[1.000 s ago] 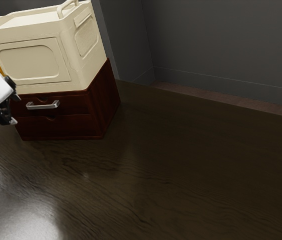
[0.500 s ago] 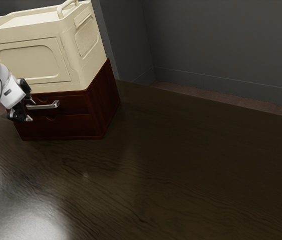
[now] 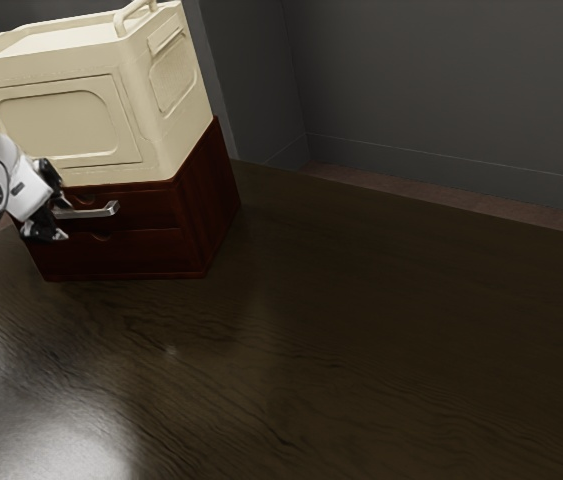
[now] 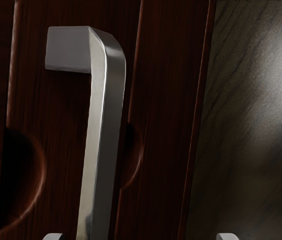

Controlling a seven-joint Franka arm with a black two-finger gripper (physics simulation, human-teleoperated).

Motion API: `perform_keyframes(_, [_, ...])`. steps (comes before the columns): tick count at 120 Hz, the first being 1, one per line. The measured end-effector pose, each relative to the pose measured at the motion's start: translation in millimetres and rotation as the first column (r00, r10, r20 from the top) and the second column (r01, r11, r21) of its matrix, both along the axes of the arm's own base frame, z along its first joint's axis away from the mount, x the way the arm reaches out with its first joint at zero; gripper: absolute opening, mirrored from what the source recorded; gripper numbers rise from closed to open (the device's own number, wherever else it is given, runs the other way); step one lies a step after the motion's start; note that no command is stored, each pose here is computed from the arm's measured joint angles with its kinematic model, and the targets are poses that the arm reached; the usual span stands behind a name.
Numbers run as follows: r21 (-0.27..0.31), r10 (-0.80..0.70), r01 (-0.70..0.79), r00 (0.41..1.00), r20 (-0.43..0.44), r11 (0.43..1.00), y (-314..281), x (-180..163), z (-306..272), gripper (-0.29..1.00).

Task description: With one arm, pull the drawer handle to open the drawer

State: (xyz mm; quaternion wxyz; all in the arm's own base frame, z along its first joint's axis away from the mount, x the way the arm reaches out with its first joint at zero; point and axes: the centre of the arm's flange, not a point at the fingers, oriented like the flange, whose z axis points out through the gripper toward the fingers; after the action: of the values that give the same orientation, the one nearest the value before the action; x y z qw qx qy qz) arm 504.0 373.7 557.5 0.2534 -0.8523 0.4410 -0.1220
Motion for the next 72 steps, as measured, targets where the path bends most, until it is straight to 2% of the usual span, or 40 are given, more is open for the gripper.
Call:
perform_keyframes(54, [0.007, -0.010, 0.009, 1.000, 0.016, 1.000, -3.9, 11.6, -7.2, 0.35])
perform_keyframes(72, [0.002, -0.006, 0.006, 1.000, 0.023, 1.000, -3.5, 12.2, -7.9, 0.31])
